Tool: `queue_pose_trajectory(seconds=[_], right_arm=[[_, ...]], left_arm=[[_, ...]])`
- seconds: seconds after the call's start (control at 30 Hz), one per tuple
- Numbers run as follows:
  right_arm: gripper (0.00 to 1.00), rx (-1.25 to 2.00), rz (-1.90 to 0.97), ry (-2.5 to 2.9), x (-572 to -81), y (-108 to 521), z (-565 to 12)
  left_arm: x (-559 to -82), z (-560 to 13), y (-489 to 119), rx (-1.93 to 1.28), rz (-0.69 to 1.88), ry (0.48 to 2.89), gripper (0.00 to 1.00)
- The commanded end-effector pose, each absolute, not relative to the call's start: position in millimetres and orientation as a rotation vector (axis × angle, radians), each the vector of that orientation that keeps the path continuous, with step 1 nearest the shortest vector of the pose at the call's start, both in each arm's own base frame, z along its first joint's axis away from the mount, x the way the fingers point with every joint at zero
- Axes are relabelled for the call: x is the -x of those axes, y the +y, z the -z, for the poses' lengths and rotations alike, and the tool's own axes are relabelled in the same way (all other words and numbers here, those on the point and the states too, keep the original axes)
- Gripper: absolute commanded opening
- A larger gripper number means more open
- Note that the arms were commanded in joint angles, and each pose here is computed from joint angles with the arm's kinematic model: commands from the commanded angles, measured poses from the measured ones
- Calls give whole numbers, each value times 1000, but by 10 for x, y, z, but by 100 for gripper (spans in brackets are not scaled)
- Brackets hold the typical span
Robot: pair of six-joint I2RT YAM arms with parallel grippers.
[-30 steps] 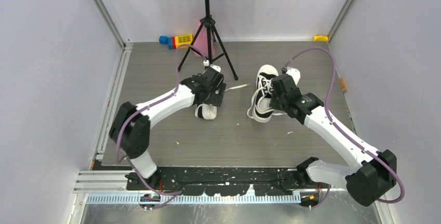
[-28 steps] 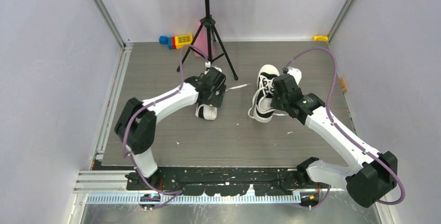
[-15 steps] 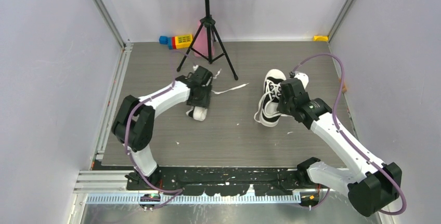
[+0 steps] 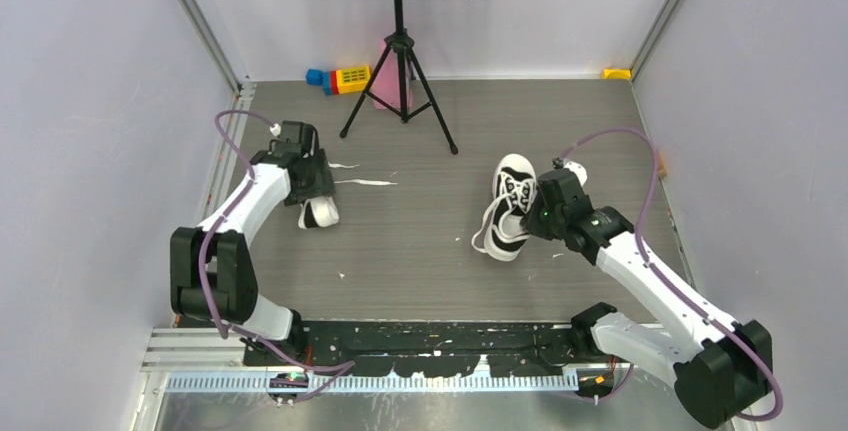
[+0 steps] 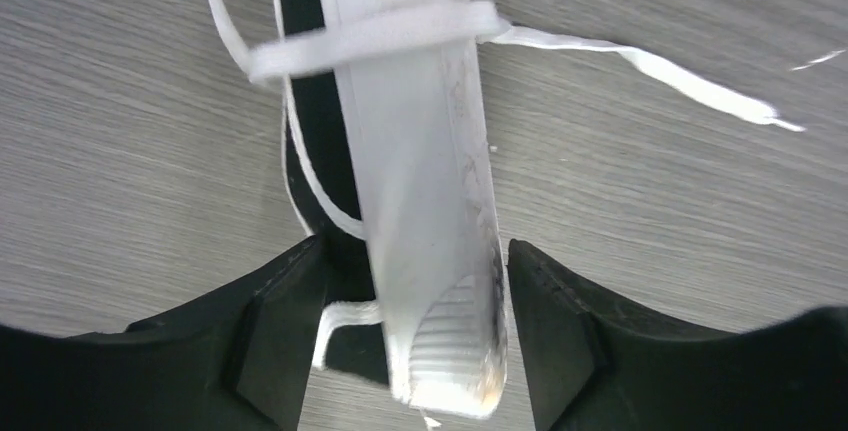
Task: Tie the shoes
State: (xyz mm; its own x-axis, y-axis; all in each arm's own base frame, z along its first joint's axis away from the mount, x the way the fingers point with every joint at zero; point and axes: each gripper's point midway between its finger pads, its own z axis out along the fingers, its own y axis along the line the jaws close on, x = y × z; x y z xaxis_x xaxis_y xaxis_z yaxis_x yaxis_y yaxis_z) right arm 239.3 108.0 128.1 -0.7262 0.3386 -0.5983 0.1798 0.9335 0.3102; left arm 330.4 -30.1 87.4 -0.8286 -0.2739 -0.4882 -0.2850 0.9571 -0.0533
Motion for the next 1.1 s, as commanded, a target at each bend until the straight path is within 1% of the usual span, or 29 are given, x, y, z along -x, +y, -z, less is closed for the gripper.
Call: queue_pose_trajectory(seconds=[0.0, 0.13, 0.17, 0.27, 0.43, 0.47, 0.5, 0.57, 0.6, 0.67, 0.77, 0.87, 0.93, 1.07], right_arm=[[0, -472, -571, 2267, -2676, 1600, -1425], [0, -463, -485, 2245, -2740, 1891, -1363], [1, -462, -462, 2239, -2756, 1953, -1352], [2, -483, -435, 2248, -2793, 2134, -1234], [20, -453, -481, 2309, -2753, 2466, -1014], [21, -436, -495, 2318, -2742, 2513, -996], [20, -409, -500, 2326, -2737, 2536, -987], [2, -350, -452, 2332, -2734, 2481, -986], [0, -328, -413, 2326, -2742, 2415, -1006], [0, -252, -381, 2321, -2749, 2324, -1101], [0, -174, -361, 2260, -2759, 2163, -1445], [0, -176, -380, 2223, -2755, 2006, -1680], [0, -164, -454, 2193, -2725, 1974, -1861], [0, -188, -493, 2146, -2725, 1828, -2108]], left_arm=[[-3421, -1172, -487, 372, 111, 2514, 74], [-3361, -1276, -547, 368, 154, 2512, 98], [-3336, -1309, -580, 349, 165, 2512, 99], [-3233, -1414, -723, 261, 193, 2523, 100], [-2932, -1596, -1282, 47, 363, 2516, 100], [-2866, -1626, -1425, -2, 406, 2504, 100], [-2794, -1648, -1585, -55, 456, 2495, 100], [-2664, -1652, -1889, -152, 562, 2484, 98], [-2608, -1640, -2015, -185, 608, 2480, 97], [-2537, -1571, -2239, -251, 696, 2462, 94], [-2393, -1385, -2464, -318, 754, 2481, 91], [-2318, -1313, -2642, -350, 817, 2463, 90], [-2292, -1378, -2747, -324, 911, 2415, 89], [-2289, -1594, -2842, -266, 1045, 2301, 88]])
